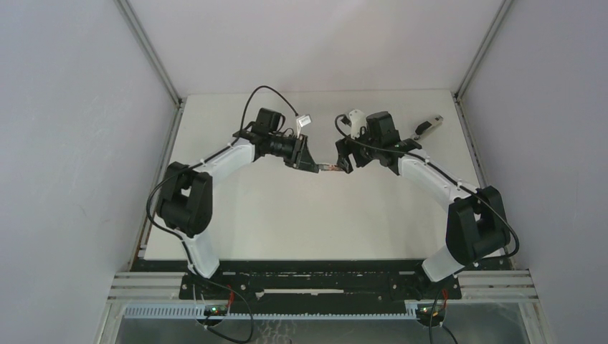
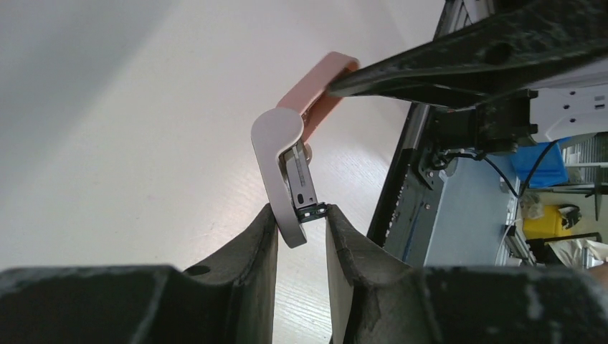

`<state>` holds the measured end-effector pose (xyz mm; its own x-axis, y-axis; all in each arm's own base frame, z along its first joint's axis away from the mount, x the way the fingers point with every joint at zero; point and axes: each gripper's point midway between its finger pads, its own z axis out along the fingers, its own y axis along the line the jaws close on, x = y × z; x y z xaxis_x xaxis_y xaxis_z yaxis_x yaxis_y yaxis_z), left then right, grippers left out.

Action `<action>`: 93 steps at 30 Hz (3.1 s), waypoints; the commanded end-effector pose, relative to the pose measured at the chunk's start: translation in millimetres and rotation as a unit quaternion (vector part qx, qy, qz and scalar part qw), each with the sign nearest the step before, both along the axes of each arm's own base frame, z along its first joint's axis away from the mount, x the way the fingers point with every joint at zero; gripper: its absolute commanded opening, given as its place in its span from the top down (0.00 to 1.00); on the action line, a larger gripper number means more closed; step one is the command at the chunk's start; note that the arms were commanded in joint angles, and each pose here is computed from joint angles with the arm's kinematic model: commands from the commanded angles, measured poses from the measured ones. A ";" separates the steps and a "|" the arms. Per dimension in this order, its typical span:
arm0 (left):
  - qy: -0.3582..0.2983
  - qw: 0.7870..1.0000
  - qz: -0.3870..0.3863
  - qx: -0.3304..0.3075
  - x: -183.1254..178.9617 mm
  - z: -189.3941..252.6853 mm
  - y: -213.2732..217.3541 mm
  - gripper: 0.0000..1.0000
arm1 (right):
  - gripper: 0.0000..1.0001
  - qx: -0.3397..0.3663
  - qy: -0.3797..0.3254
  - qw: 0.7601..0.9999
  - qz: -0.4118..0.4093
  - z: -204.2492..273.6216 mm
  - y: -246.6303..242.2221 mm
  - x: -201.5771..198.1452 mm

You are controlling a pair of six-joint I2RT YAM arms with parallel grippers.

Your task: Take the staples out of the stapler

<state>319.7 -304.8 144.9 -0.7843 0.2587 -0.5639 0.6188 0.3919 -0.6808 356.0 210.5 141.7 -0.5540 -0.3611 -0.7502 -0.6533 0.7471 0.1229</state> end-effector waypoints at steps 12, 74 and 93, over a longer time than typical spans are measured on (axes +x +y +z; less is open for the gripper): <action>-0.027 0.996 -0.066 -0.062 -28.0 40.2 -1.6 0.72 | 0.20 0.088 -0.028 0.986 0.142 49.1 19.7 -29.6; -0.053 0.966 -0.222 -0.118 -97.5 70.3 -16.4 0.70 | 0.42 0.147 0.166 0.886 0.407 33.5 63.8 -133.7; -0.062 0.966 -0.223 -0.118 -97.0 72.1 -15.7 0.70 | 0.49 0.208 0.153 0.877 0.405 53.6 60.5 -133.8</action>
<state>219.0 -313.5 177.8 -0.6457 0.4552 -0.6130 0.6894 0.0023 -0.7244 226.5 266.9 172.6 -0.4874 -0.5141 -0.7058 -0.8134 -0.0266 0.5811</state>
